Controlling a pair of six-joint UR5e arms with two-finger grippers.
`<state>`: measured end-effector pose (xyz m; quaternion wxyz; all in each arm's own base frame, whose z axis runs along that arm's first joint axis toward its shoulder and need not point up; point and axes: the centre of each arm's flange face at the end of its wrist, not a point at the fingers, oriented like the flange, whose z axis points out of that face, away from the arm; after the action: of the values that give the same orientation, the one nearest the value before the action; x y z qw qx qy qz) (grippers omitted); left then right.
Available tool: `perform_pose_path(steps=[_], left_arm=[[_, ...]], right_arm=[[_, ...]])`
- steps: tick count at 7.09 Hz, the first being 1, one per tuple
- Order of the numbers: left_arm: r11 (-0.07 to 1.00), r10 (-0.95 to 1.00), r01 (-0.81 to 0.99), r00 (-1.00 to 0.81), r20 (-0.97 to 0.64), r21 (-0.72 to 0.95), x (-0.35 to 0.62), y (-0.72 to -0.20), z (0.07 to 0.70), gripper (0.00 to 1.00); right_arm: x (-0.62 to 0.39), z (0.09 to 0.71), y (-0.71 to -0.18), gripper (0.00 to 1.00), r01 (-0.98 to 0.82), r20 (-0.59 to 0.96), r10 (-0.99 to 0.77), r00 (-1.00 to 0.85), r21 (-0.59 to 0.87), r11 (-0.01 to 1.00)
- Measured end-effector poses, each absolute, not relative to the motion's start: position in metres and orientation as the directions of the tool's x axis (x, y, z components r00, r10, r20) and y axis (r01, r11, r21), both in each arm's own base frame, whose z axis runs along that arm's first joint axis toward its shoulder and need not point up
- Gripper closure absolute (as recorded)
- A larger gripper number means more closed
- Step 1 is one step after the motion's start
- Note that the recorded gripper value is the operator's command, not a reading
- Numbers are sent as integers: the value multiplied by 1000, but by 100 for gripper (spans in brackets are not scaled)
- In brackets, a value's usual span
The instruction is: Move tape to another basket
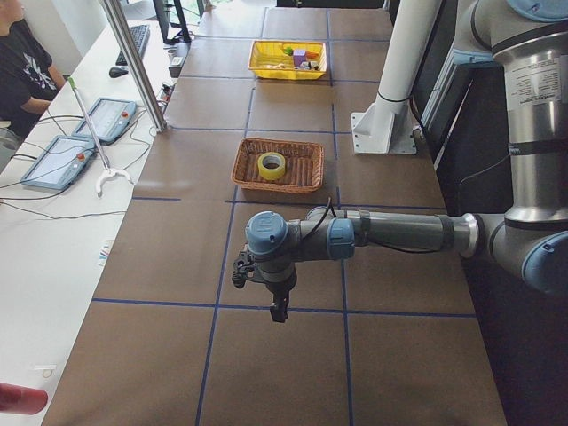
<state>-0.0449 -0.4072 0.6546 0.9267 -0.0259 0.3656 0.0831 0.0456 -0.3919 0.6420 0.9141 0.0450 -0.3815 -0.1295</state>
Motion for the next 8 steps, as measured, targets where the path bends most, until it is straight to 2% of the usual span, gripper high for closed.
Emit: perform_pose_path(steps=[8], left_arm=[[984, 137, -175, 715, -685, 14, -44, -408, 656, 0]], right_arm=[[46, 647, -388, 0, 202, 689, -262, 676, 169, 965]])
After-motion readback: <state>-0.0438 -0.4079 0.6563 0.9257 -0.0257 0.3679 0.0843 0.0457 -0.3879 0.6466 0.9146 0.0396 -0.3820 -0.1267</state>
